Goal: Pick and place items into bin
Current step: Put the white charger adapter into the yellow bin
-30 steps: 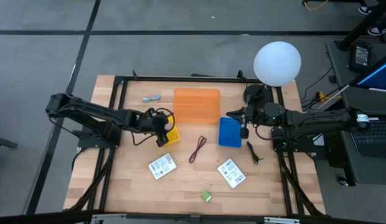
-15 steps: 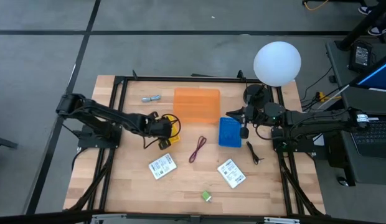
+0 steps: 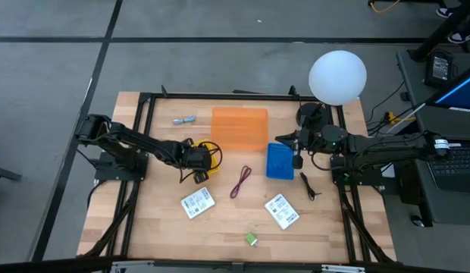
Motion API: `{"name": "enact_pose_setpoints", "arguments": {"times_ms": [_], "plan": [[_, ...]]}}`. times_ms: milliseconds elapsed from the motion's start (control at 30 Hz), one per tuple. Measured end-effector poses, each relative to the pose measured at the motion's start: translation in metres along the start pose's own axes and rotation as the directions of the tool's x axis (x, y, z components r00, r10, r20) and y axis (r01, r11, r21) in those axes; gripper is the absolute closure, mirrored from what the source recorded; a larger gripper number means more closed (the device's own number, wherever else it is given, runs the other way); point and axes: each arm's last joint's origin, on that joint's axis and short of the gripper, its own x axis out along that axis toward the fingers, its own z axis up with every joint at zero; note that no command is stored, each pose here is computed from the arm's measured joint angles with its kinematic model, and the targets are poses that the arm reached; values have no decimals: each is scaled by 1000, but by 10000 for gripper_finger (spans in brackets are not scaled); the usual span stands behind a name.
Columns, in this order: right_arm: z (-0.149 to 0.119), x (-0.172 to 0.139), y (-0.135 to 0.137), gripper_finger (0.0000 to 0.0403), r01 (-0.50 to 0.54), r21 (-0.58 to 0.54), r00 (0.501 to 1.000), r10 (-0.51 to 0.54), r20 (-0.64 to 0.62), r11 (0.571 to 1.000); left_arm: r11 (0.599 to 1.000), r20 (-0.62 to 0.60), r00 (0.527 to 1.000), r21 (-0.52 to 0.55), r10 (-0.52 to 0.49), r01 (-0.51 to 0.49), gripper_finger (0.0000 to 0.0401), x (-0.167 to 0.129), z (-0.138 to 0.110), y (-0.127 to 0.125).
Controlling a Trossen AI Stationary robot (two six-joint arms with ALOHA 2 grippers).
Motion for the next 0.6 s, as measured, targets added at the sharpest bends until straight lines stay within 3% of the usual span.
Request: {"name": "enact_pose_setpoints", "arguments": {"times_ms": [133,600], "plan": [[0,0,0,402,0,0,1000,0,0,1000,999,0,1000,-47,0,0,194,0,0,0],[0,0,0,402,0,-2,1000,0,0,1000,998,-5,1000,-62,-10,9,193,0,0,0]]}}
